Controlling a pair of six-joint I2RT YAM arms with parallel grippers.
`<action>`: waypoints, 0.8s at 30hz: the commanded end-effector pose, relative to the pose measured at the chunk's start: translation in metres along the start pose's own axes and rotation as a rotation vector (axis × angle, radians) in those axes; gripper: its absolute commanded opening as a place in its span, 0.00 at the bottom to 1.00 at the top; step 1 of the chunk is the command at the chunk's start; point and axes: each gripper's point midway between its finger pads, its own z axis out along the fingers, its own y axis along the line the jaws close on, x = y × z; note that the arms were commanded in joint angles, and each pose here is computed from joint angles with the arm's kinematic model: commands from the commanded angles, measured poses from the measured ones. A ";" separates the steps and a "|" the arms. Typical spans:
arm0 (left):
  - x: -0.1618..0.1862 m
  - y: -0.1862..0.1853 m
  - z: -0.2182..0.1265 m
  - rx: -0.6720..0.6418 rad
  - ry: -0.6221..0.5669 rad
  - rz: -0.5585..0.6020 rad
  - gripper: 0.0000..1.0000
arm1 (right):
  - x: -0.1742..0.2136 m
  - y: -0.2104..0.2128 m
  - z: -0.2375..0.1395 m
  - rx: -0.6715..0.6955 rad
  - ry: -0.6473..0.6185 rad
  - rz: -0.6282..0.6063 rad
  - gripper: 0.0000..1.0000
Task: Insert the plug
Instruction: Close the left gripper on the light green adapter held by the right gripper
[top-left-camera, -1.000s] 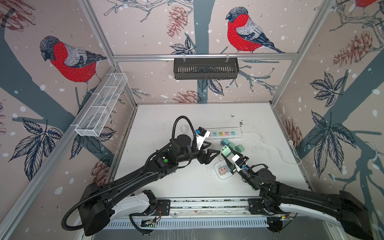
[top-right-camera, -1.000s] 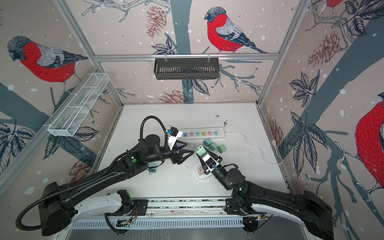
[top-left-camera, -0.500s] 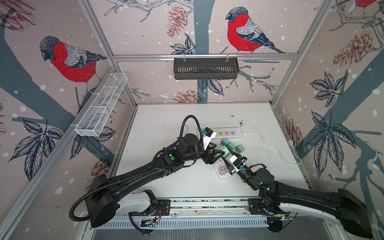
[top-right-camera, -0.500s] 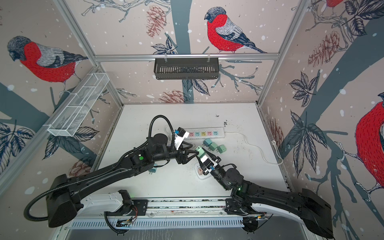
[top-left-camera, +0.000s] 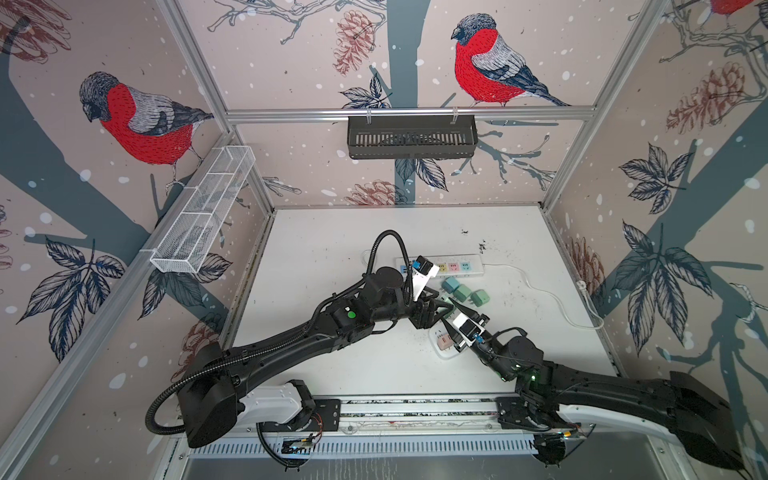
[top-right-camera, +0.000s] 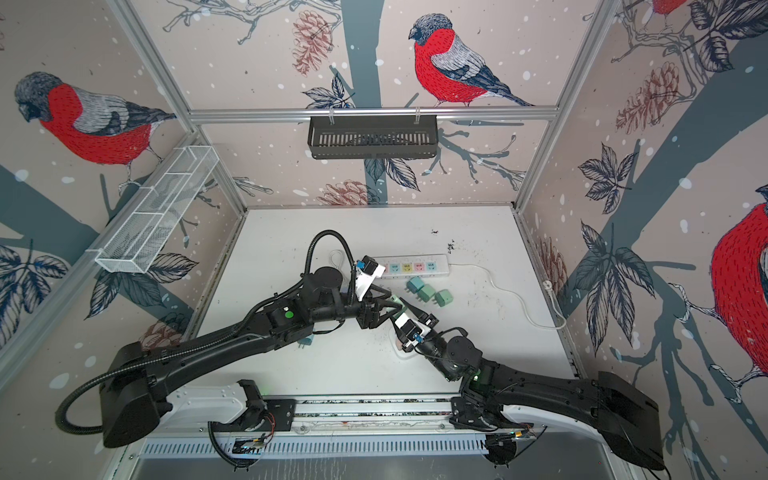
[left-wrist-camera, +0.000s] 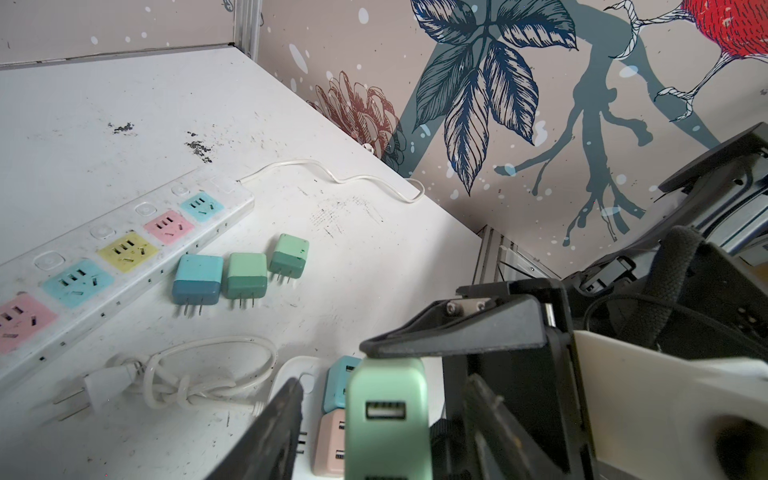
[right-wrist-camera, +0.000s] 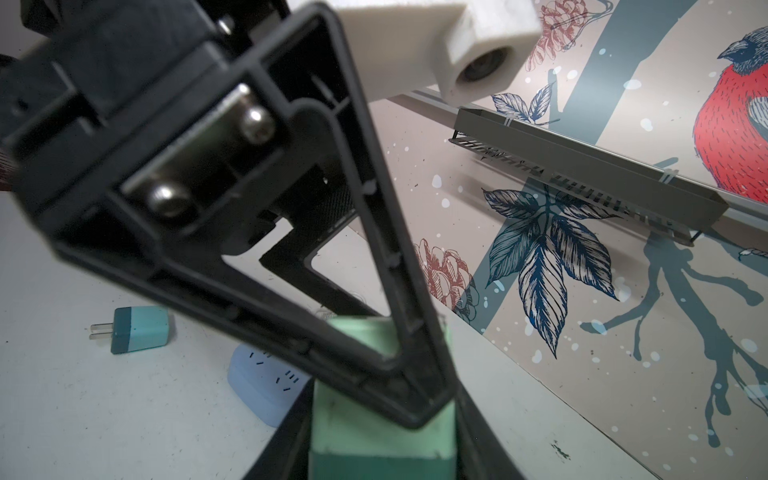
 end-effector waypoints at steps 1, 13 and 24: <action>-0.005 -0.009 0.002 0.040 -0.009 0.029 0.60 | -0.014 -0.008 0.000 0.034 -0.046 0.010 0.02; 0.002 -0.013 0.010 0.062 0.045 0.042 0.34 | -0.012 -0.008 0.001 0.037 -0.039 0.007 0.02; -0.008 0.006 0.000 -0.077 0.016 0.069 0.00 | -0.012 -0.011 -0.002 0.052 -0.051 0.032 0.96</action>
